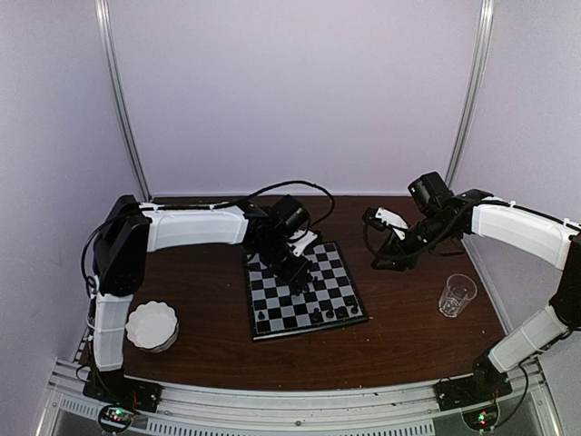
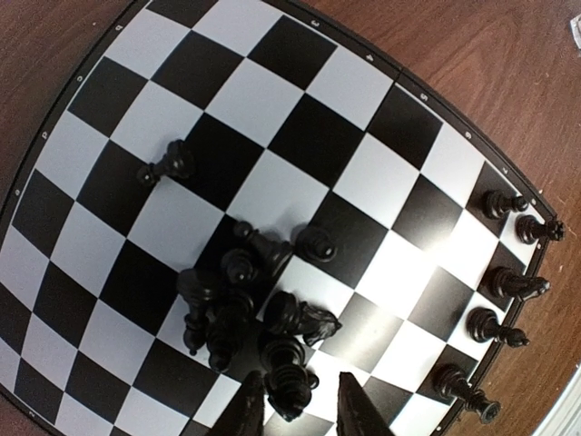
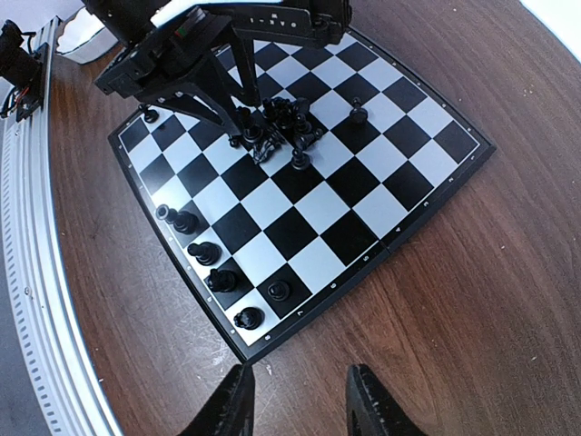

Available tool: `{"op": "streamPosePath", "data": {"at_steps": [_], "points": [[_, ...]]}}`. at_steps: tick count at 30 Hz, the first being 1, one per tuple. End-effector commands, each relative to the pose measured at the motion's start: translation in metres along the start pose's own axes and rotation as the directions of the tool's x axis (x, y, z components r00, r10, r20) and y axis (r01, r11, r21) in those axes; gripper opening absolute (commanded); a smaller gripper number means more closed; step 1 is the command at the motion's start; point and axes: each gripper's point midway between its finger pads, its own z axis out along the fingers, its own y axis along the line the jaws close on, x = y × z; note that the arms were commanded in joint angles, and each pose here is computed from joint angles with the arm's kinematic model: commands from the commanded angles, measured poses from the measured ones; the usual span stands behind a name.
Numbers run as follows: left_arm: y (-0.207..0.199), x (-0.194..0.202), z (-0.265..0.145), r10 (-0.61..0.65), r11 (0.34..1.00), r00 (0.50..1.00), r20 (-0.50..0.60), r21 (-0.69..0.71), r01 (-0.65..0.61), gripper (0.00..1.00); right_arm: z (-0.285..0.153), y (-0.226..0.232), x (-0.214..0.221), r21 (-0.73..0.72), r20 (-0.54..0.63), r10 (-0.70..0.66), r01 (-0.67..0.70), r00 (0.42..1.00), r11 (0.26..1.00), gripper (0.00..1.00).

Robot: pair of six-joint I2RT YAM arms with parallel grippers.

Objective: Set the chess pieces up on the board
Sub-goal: Pick up the king from the chessboard.

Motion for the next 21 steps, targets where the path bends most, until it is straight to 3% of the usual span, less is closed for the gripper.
{"op": "streamPosePath", "data": {"at_steps": [1,12,21], "points": [[-0.001,-0.009,0.004,0.027,1.000,1.000,0.014,-0.016,-0.027,0.27,-0.003,0.001,-0.001,-0.007,0.016,-0.006,0.006,1.000,1.000,0.37],[-0.003,-0.013,-0.002,0.045,0.999,0.999,0.021,-0.022,-0.045,0.10,0.001,0.001,0.001,-0.013,0.008,-0.004,0.004,1.000,1.000,0.36],[-0.014,-0.034,-0.047,0.069,0.998,0.991,0.115,-0.013,-0.068,0.07,0.003,0.000,0.003,-0.012,-0.002,-0.003,0.003,1.000,1.000,0.36]]}}
